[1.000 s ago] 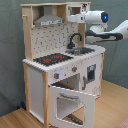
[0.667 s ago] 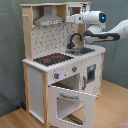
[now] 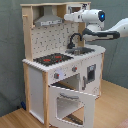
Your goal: Play with the kitchen
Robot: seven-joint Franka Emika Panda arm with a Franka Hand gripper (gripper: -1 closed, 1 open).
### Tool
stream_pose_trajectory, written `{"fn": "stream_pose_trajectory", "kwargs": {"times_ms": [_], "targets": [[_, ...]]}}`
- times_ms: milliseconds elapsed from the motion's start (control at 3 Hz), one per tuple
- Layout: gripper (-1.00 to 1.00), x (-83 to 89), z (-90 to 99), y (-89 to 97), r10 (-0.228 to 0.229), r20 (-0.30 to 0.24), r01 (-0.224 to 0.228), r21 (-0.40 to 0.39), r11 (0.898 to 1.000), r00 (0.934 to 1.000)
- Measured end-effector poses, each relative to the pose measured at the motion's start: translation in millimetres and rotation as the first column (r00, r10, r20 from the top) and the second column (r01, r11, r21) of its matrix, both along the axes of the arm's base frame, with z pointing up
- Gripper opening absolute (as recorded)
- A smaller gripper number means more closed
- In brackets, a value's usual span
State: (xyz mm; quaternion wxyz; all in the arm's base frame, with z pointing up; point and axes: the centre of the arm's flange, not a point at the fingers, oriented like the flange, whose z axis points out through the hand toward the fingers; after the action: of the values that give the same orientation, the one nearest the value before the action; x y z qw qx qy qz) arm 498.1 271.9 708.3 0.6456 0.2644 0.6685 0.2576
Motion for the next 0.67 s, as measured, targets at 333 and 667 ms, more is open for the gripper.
{"fn": "stream_pose_trajectory", "kwargs": {"times_ms": [333,667], "targets": [[-1.00,-15.2,3.3,-14.3,-0.012,-0.007,0.012,0.017,1.000,0.9999],[-1.00,-28.9,4.7,-17.4,-0.001,-0.010,0.002,0.027,1.000,0.9999]]}}
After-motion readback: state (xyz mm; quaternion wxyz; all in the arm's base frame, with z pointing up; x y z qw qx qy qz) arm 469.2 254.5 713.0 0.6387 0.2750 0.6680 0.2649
